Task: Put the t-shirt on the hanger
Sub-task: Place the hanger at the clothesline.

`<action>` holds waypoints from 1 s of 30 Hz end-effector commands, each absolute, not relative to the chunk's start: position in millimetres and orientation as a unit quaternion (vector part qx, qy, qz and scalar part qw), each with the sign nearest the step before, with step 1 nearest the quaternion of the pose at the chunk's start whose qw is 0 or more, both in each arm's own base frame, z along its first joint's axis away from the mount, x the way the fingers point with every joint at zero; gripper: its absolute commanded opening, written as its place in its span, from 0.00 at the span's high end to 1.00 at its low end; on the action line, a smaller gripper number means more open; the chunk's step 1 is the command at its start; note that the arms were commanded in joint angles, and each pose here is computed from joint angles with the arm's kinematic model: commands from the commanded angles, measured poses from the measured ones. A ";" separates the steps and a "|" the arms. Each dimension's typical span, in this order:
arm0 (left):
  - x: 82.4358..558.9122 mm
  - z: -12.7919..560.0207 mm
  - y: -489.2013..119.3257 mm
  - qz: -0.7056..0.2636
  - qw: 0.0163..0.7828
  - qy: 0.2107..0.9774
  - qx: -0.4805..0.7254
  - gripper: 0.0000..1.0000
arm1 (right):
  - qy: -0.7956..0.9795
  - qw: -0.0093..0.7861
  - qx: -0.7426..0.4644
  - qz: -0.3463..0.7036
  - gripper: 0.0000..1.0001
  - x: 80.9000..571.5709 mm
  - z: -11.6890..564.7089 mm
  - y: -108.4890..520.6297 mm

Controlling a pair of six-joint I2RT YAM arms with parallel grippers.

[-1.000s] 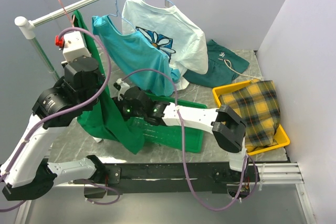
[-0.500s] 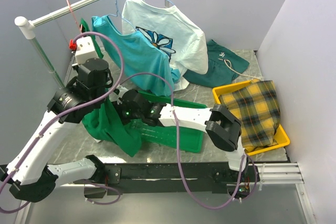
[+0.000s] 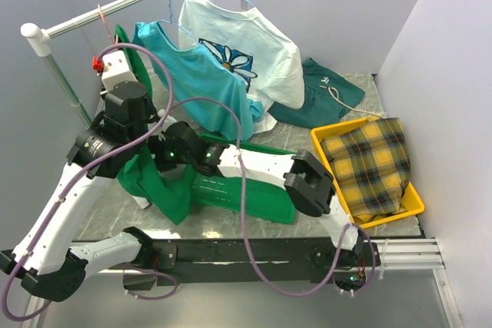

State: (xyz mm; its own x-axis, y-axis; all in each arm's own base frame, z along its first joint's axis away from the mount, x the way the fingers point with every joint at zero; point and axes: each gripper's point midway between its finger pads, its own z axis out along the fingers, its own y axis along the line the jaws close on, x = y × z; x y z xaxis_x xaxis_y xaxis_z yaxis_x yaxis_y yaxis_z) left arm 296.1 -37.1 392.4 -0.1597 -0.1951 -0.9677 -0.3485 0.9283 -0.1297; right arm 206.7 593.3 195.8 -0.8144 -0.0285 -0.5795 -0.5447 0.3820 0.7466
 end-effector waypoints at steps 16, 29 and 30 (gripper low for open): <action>263.7 453.0 -85.9 -0.139 0.662 0.733 -0.074 0.20 | 0.759 0.408 -0.067 0.503 0.14 330.9 274.2 583.6; 236.7 480.2 -96.9 -0.213 0.675 0.704 -0.048 0.09 | 0.770 0.428 -0.075 0.467 0.14 275.2 251.1 543.5; 235.4 481.0 -97.0 -0.214 0.676 0.704 -0.046 0.09 | 0.764 0.434 -0.075 0.471 0.14 269.6 258.4 541.1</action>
State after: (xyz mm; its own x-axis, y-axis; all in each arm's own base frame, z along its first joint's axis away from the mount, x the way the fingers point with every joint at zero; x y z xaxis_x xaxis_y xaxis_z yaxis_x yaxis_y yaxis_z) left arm 247.6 -93.6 451.7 -0.1346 -0.3097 -0.9412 0.1519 0.9322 -0.3285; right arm 288.2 545.3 192.8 -0.7000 0.2080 -0.6832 -0.4527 0.6106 0.6498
